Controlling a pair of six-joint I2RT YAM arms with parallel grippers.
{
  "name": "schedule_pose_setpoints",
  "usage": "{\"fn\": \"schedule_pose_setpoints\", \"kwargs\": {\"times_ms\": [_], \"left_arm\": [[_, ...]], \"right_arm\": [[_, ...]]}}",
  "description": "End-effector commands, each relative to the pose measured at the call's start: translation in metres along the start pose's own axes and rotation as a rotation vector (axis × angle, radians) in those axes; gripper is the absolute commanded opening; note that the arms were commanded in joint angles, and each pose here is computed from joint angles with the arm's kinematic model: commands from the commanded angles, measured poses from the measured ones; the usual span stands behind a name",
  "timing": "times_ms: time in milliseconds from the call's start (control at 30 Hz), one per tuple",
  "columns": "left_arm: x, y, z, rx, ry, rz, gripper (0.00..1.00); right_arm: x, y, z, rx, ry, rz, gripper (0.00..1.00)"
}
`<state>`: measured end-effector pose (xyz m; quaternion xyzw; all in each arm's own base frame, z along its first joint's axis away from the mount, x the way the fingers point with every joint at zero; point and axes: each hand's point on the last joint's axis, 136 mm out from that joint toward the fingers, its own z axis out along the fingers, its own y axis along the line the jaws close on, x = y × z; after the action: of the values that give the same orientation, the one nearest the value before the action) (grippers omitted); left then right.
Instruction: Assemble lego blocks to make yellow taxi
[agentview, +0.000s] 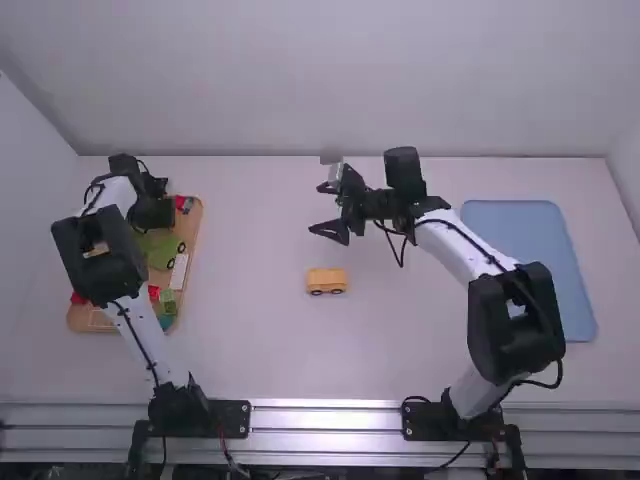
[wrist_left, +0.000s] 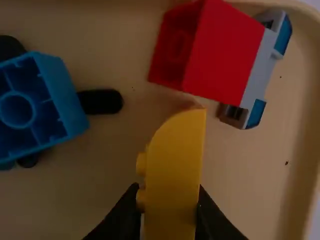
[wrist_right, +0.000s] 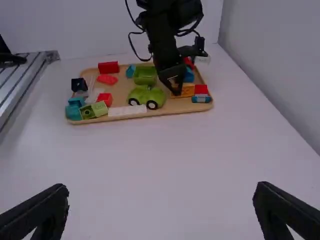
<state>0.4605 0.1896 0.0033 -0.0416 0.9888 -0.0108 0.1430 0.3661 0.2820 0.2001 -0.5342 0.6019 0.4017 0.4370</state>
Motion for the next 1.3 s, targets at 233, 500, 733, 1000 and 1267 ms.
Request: {"fn": "schedule_pose_setpoints", "kwargs": {"times_ms": [233, 500, 733, 1000, 1267], "left_arm": [[-0.022, -0.021, -0.089, -0.021, -0.119, 0.079, 0.13], [-0.029, -0.084, -0.133, -0.1, -0.306, 0.241, 0.06], [0.005, -0.194, -0.148, -0.09, -0.467, 0.652, 0.04], [0.029, -0.276, -0.179, -0.171, -0.704, 0.888, 0.03], [0.048, -0.315, -0.189, -0.027, -0.783, 0.98, 0.02]], "right_arm": [[-0.015, -0.009, -0.003, 0.023, -0.03, 0.043, 0.99], [-0.014, -0.023, -0.006, 0.092, -0.024, 0.134, 0.99], [-0.019, -0.028, -0.007, 0.109, -0.046, 0.272, 0.99], [0.002, -0.045, -0.007, 0.093, -0.077, 0.545, 0.99], [0.019, -0.03, 0.002, -0.15, -0.125, 0.636, 0.9]]}}
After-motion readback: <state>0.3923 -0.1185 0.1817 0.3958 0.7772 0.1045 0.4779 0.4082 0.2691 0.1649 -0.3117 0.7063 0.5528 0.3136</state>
